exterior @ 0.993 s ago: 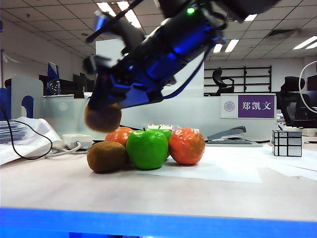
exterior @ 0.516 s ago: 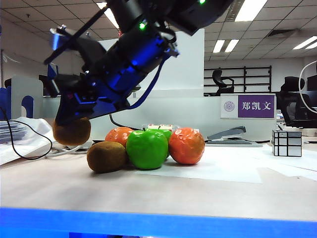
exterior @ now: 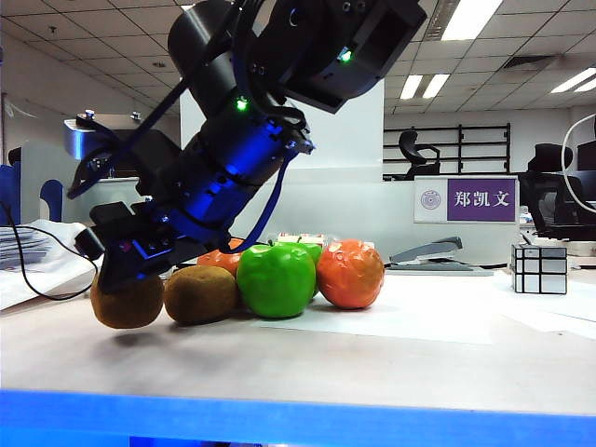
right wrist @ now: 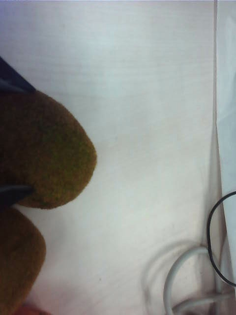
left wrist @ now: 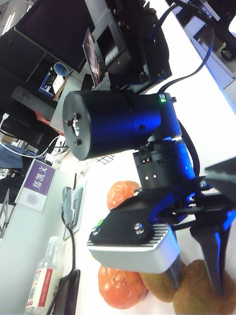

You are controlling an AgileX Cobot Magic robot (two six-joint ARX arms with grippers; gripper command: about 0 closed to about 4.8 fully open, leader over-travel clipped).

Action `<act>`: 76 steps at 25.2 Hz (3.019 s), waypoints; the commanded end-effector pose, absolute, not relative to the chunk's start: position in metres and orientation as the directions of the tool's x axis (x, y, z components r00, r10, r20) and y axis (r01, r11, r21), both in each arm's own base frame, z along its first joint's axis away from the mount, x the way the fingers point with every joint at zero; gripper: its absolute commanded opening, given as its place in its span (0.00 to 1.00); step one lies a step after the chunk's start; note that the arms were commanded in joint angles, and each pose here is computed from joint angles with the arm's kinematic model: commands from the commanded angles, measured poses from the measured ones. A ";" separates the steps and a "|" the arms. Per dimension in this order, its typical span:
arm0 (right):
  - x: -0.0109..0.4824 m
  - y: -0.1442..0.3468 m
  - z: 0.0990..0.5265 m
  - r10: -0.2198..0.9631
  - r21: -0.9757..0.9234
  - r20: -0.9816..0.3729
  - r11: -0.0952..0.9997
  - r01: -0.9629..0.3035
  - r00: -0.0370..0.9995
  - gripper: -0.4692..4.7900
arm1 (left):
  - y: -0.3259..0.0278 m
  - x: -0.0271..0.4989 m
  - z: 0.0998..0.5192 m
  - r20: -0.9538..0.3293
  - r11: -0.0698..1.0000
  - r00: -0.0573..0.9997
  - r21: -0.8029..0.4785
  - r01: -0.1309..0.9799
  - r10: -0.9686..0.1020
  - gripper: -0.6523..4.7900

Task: Put the same fruits together.

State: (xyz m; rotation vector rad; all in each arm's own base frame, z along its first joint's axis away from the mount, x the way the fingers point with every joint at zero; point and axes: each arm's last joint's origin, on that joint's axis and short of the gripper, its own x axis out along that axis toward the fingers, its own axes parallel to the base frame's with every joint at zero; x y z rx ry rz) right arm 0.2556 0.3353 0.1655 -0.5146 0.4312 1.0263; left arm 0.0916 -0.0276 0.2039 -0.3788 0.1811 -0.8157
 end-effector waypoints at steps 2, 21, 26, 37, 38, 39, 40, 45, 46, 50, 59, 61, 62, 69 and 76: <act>0.258 0.337 0.172 0.696 -0.229 -0.529 0.434 -0.871 0.485 0.08 | -0.028 0.091 0.206 0.001 0.624 0.675 -0.381 0.682 -0.738 0.11; 0.259 0.339 0.168 0.696 -0.250 -0.518 0.433 -0.866 0.497 0.08 | -0.026 0.093 0.199 -0.059 0.688 0.726 -0.379 0.619 -0.686 0.11; 0.260 0.344 0.177 0.761 -0.243 -0.437 0.414 -0.877 0.480 0.62 | -0.026 0.093 0.200 -0.057 0.689 0.726 -0.374 0.621 -0.686 0.12; 0.280 0.363 0.204 0.826 -0.204 -0.347 0.396 -0.895 0.444 1.00 | -0.026 0.093 0.200 -0.054 0.689 0.726 -0.372 0.622 -0.685 0.23; 0.280 0.364 0.205 0.831 -0.203 -0.343 0.390 -0.898 0.439 1.00 | -0.026 0.093 0.200 -0.053 0.689 0.727 -0.372 0.622 -0.685 0.23; 0.279 0.364 0.204 0.838 -0.196 -0.343 0.377 -0.905 0.424 1.00 | -0.026 0.093 0.200 -0.052 0.689 0.727 -0.371 0.622 -0.685 0.23; 0.279 0.365 0.200 0.848 -0.178 -0.347 0.360 -0.916 0.400 1.00 | -0.026 0.093 0.200 -0.050 0.689 0.727 -0.370 0.624 -0.685 0.23; 0.283 0.377 0.178 0.861 -0.124 -0.371 0.326 -0.937 0.348 1.00 | -0.026 0.092 0.201 -0.043 0.684 0.723 -0.366 0.630 -0.689 0.23; 0.286 0.382 0.173 0.860 -0.124 -0.374 0.325 -0.938 0.347 1.00 | -0.026 0.091 0.202 -0.040 0.684 0.723 -0.364 0.632 -0.690 0.23; 0.293 0.392 0.172 0.863 -0.126 -0.362 0.328 -0.936 0.351 1.00 | -0.026 0.091 0.202 -0.035 0.678 0.719 -0.368 0.637 -0.695 0.23; 0.317 0.408 0.169 0.846 -0.125 -0.375 0.357 -0.926 0.378 1.00 | -0.027 0.090 0.202 -0.034 0.663 0.704 -0.368 0.651 -0.710 0.23; 0.317 0.407 0.167 0.829 -0.128 -0.396 0.375 -0.918 0.394 1.00 | -0.027 0.090 0.202 -0.034 0.663 0.704 -0.368 0.651 -0.710 0.23; 0.318 0.405 0.165 0.822 -0.123 -0.412 0.376 -0.918 0.392 1.00 | -0.027 0.090 0.202 -0.034 0.663 0.704 -0.368 0.651 -0.710 0.23; 0.319 0.404 0.149 0.796 -0.106 -0.470 0.378 -0.920 0.381 1.00 | -0.027 0.090 0.202 -0.034 0.664 0.704 -0.368 0.651 -0.710 0.23; 0.318 0.405 0.143 0.788 -0.104 -0.485 0.378 -0.920 0.378 1.00 | -0.027 0.090 0.202 -0.034 0.664 0.704 -0.368 0.651 -0.709 0.23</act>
